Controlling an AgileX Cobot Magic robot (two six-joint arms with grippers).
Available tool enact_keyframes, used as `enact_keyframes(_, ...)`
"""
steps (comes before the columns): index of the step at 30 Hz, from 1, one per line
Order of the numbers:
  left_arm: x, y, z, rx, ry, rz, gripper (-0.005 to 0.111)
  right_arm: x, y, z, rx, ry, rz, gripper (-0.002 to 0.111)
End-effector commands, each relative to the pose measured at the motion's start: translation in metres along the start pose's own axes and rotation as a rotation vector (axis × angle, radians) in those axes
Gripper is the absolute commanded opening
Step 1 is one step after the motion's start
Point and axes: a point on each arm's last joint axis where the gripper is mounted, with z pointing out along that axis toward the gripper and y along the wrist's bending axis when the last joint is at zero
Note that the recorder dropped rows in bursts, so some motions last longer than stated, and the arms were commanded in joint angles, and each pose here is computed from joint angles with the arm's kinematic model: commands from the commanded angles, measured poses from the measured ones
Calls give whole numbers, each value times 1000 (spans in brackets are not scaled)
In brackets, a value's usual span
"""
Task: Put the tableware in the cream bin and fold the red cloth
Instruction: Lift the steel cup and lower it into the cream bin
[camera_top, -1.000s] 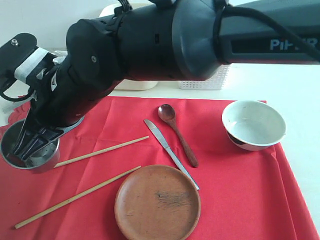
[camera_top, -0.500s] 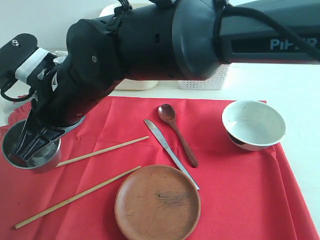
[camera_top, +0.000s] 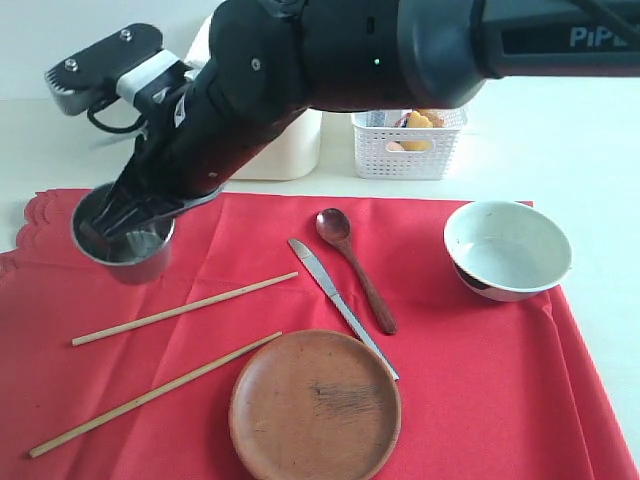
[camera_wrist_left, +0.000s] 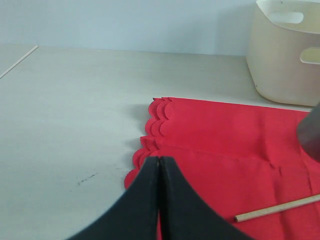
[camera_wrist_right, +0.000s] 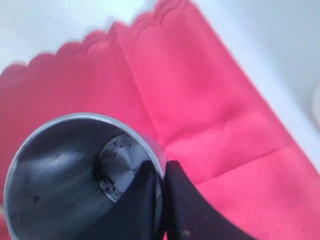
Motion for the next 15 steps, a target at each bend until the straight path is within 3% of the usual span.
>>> enact_keyframes(1, 0, 0, 0, 8, -10, 1, 0, -17, -20, -10, 60, -170, 118, 0)
enact_keyframes(10, 0, 0, 0, 8, -10, 1, 0, -53, -79, -38, 183, -513, 263, 0)
enact_keyframes(15, 0, 0, 0, 8, -10, 1, 0, -52, -122, -44, 261, -566, 326, 0)
